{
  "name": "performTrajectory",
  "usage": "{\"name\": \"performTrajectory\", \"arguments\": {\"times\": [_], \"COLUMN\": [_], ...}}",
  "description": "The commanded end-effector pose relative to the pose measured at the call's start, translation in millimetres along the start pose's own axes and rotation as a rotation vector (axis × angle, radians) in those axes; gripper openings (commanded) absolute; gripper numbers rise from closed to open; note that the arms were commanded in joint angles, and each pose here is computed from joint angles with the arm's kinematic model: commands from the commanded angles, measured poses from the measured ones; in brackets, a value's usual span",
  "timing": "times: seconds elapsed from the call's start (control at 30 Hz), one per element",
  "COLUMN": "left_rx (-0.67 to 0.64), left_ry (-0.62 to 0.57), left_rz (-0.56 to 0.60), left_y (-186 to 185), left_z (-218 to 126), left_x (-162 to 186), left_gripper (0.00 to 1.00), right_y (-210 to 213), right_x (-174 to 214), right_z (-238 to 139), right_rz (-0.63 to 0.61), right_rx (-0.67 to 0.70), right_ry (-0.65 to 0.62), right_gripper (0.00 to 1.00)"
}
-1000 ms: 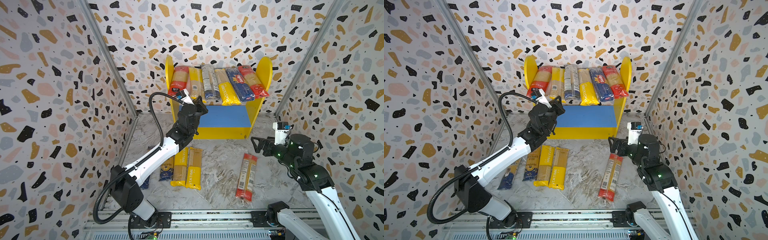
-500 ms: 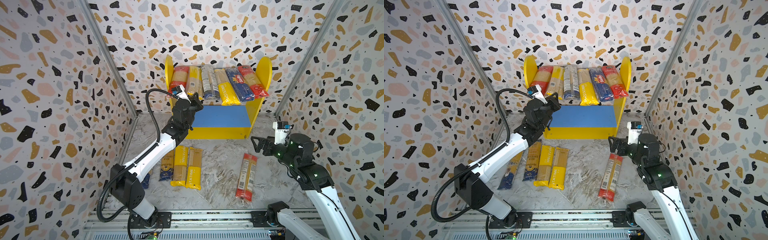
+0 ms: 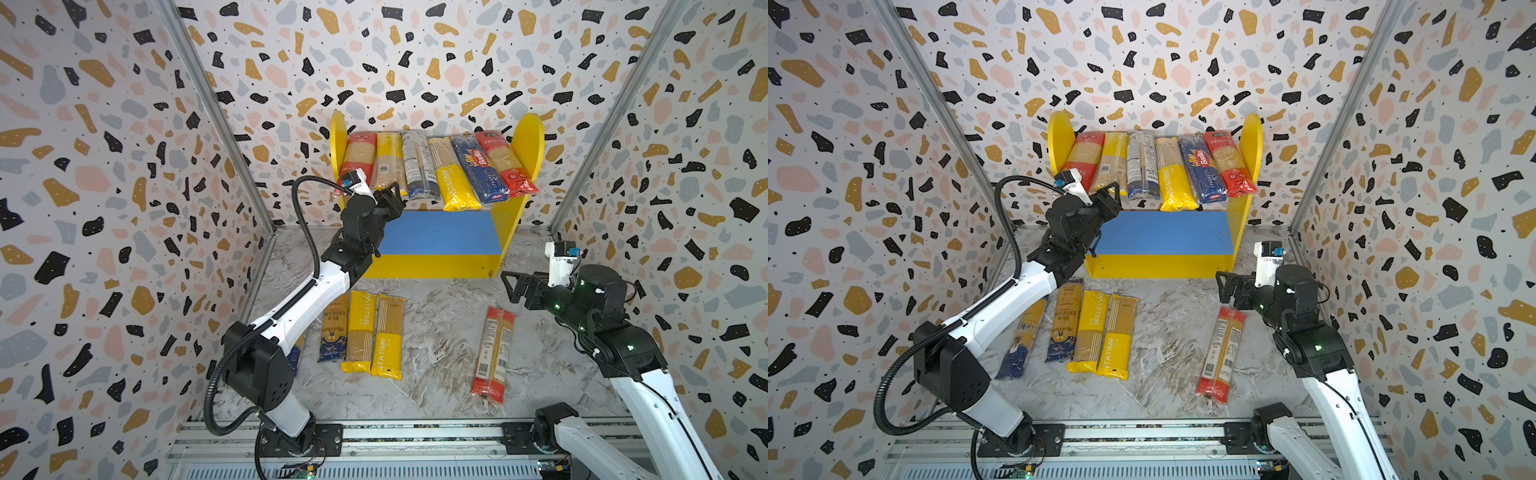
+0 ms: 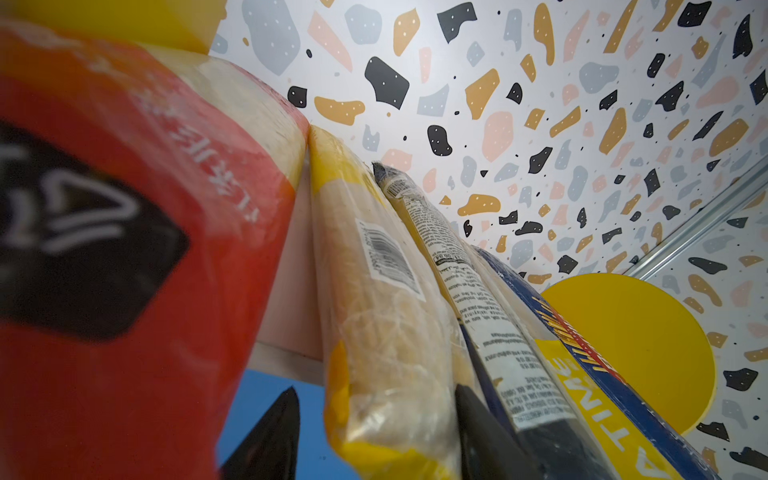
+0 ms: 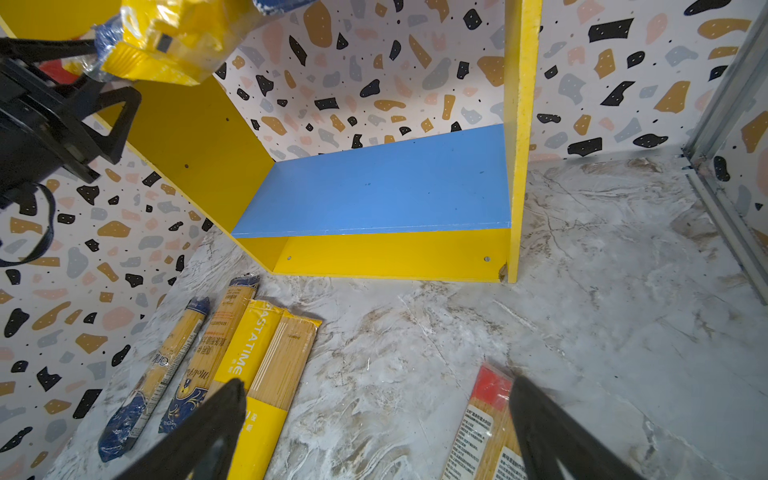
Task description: Place and organize the pasta boxes and bags onto the shelf
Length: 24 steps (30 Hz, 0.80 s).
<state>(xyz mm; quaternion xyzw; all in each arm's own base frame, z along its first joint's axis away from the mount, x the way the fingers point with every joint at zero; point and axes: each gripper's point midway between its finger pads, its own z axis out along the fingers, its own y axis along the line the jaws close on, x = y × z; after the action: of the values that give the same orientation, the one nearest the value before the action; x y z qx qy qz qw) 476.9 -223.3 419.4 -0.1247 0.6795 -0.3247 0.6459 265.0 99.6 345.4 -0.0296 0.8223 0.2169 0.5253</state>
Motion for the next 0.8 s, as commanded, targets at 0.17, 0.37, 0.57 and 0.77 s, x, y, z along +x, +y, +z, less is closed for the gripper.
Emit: {"name": "performTrajectory", "arguments": {"times": [0.17, 0.37, 0.57, 0.77], "left_rx": [-0.005, 0.073, 0.105, 0.139], "left_ry": [0.070, 0.064, 0.040, 0.022], "left_rz": [0.041, 0.068, 0.091, 0.083], "left_y": [9.0, -15.3, -28.2, -36.2], "left_z": [-5.6, -25.0, -45.4, -78.5], "left_x": [17.5, -0.2, -21.5, -40.2], "left_gripper": [0.79, 0.92, 0.99, 0.99], "right_y": [10.5, 11.4, 11.4, 10.2], "right_x": [-19.4, -18.4, -15.8, -14.8], "right_z": [-13.8, -9.9, -10.6, -11.4], "right_rz": [0.012, 0.014, 0.023, 0.027], "right_rx": [-0.033, -0.041, -0.045, -0.038], "right_ry": [-0.053, -0.044, -0.044, -0.044], "right_gripper": [0.99, 0.99, 0.99, 0.99]}}
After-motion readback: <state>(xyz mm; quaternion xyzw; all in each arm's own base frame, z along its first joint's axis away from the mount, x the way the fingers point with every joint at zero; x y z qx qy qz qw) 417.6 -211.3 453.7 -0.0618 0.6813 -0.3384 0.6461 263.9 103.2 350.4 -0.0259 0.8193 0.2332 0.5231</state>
